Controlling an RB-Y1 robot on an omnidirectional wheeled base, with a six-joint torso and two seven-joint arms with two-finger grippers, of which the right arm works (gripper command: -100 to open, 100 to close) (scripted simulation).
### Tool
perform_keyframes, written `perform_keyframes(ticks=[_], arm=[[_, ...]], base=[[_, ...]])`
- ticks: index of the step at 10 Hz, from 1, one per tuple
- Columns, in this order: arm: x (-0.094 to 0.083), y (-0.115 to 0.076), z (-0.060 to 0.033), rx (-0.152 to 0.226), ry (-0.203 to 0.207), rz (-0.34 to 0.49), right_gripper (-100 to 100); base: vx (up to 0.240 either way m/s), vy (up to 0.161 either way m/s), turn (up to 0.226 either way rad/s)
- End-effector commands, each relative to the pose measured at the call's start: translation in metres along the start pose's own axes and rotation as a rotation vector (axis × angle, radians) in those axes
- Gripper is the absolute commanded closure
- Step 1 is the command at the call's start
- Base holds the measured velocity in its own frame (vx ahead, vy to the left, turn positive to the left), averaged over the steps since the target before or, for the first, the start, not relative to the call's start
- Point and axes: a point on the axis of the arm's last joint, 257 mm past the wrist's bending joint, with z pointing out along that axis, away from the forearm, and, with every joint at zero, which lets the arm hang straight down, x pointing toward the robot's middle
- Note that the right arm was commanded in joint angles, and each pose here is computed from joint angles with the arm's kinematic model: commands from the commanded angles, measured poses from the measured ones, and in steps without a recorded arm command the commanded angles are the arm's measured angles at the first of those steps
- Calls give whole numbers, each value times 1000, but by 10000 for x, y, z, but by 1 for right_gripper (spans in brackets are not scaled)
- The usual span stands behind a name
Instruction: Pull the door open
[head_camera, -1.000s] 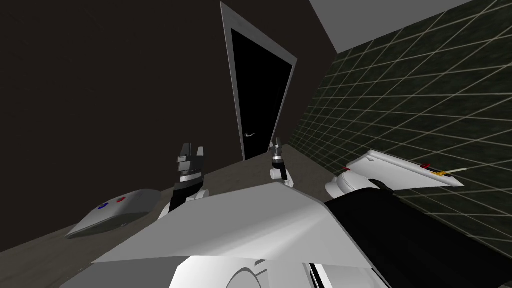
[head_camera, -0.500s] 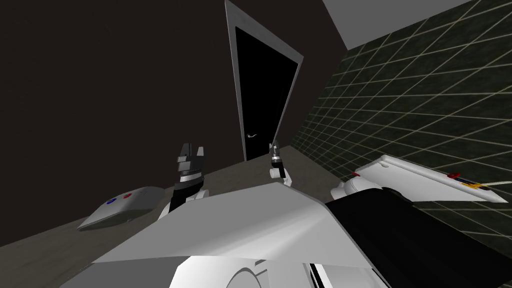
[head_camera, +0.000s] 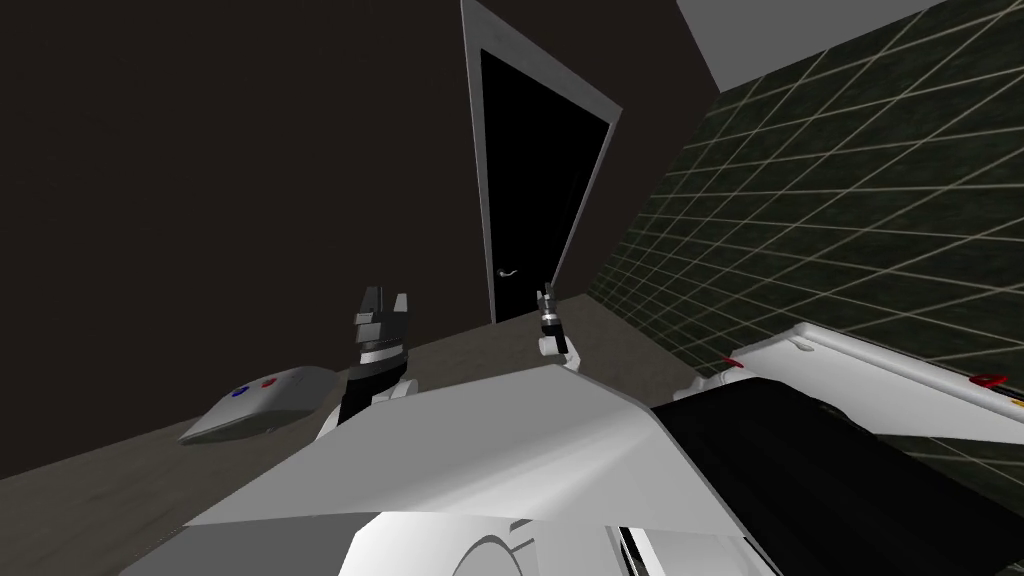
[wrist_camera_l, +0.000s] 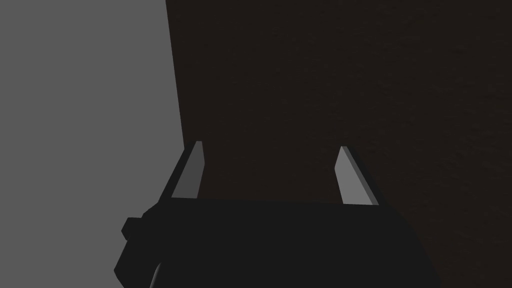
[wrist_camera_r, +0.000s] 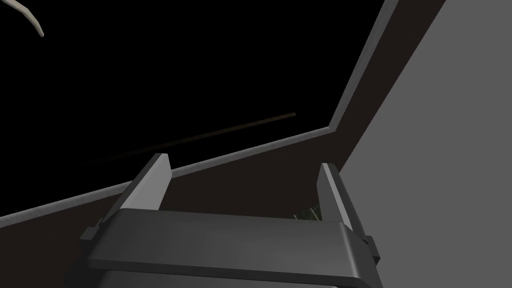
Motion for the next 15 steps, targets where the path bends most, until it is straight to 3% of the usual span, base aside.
perform_keyframes(ticks=[1, 2, 3, 4, 5, 13, 14, 15], arm=[[-16, -109, 49, 12, 4, -10, -100], [-33, -213, 11, 35, 1, -11, -100], [-41, -240, 50, 33, 5, -17, -100], [-59, -346, 7, 56, 1, -18, -100], [-74, -397, 37, 60, 4, -25, -100], [-217, -968, -38, 165, -1, -57, -100], [-238, -1017, -14, 170, 0, -64, -100], [-252, -1081, -52, 185, -2, -64, -100]], base=[[76, -8, 129], [62, -13, 49], [58, -11, 104], [47, -13, 53], [48, -8, 100], [54, -12, 78], [51, -13, 77], [45, -12, 49]])
